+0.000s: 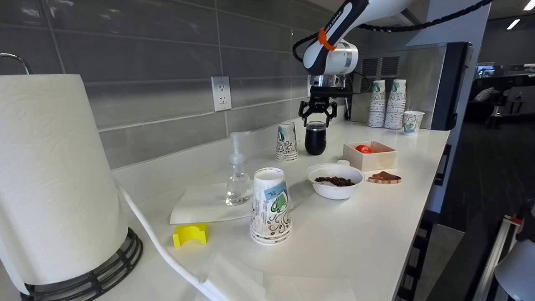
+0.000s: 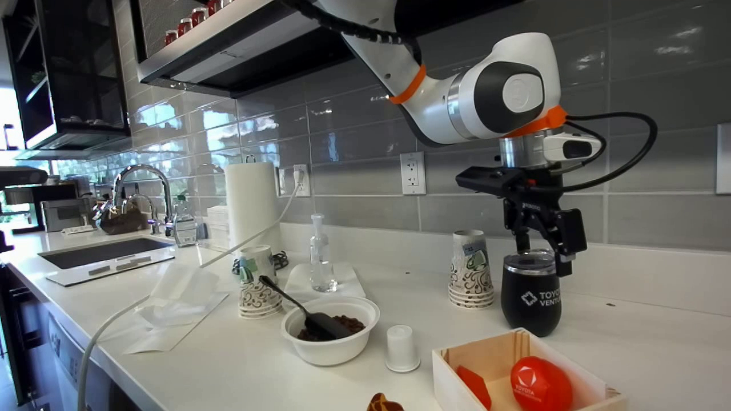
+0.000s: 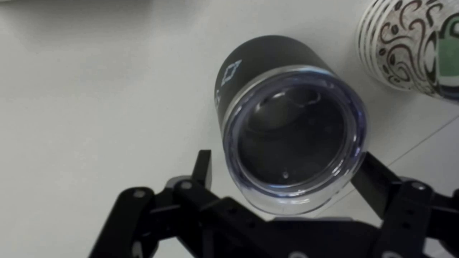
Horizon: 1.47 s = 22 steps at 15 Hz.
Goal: Take the lid off the flask then remove all the items from the wooden box and place them on the table
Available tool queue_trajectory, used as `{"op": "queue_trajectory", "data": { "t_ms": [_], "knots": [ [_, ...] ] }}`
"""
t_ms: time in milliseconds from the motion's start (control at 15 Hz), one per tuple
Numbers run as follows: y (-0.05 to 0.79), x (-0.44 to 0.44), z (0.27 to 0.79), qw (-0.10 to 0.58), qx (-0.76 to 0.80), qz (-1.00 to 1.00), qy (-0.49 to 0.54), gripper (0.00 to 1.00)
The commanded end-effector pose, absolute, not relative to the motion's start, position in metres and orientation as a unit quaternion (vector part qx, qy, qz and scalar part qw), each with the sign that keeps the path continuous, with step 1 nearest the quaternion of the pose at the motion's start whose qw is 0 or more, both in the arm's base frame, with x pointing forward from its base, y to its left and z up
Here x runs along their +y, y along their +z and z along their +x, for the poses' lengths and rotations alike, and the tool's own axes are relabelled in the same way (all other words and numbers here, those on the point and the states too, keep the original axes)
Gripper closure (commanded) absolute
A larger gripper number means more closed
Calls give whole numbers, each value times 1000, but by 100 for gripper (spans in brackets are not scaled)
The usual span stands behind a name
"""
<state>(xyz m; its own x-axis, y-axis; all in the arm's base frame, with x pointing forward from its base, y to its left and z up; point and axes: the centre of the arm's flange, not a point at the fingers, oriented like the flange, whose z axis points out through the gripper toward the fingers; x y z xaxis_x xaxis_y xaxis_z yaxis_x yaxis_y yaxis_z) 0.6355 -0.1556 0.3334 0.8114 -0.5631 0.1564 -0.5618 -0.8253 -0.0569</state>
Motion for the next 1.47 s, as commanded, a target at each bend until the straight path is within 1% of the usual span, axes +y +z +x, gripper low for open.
{"op": "queue_trajectory", "data": {
  "t_ms": [0, 733, 800, 867, 1000, 1067, 1400],
  "knots": [
    [338, -153, 632, -3, 301, -949, -88, 0],
    [350, -153, 629, 1, 301, -949, -95, 0],
    [349, -153, 629, 1, 301, -949, -95, 25],
    [349, -152, 629, 2, 301, -949, -95, 26],
    [350, -152, 629, 2, 300, -949, -96, 42],
    [351, -152, 629, 2, 300, -949, -97, 47],
    [354, -152, 629, 4, 299, -949, -98, 48]
  ]
}}
